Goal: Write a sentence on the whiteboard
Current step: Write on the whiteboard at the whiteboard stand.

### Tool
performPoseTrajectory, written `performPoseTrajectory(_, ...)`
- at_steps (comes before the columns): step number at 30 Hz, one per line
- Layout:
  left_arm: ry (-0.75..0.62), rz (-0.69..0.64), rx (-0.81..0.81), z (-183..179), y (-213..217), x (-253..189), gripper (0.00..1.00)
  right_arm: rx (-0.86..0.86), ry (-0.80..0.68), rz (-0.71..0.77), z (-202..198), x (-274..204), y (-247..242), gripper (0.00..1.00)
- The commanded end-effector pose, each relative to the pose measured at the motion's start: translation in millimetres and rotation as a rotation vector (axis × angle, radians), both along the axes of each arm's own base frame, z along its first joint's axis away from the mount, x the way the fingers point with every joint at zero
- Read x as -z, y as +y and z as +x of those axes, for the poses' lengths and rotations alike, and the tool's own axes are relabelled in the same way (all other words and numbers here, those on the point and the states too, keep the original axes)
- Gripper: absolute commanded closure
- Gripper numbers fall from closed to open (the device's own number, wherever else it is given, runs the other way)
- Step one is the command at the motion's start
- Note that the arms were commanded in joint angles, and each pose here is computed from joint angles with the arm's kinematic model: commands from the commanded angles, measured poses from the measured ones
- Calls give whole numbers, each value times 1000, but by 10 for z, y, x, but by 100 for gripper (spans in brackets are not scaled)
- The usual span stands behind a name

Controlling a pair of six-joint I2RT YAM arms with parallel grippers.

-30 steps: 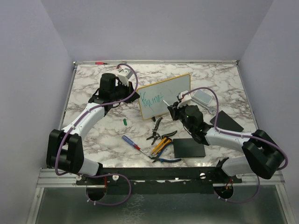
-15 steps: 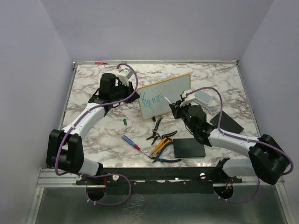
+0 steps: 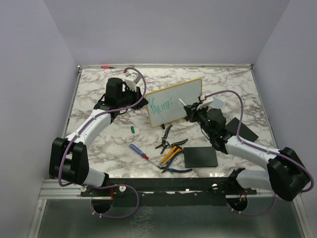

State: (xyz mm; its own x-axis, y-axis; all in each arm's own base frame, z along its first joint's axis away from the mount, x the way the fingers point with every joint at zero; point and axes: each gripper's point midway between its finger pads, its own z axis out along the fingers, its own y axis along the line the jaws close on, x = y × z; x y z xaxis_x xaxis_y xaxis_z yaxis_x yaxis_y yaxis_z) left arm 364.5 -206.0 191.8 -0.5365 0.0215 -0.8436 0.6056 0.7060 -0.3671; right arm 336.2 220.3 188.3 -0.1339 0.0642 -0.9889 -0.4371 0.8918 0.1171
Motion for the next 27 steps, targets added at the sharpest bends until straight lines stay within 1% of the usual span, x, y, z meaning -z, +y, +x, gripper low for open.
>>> performPoseTrajectory(1, -42, 11, -7, -3, 25, -122, 96, -83, 9, 9, -41, 47, 71, 99)
performPoseTrajectory(10, -42, 14, -8, 0, 30, -112, 96, -124, 23, 6, -10, 99, 177, 99)
performPoseTrajectory(27, -38, 17, -7, 5, 28, -94, 96, -2, 41, -16, 184, 210, 52, 99)
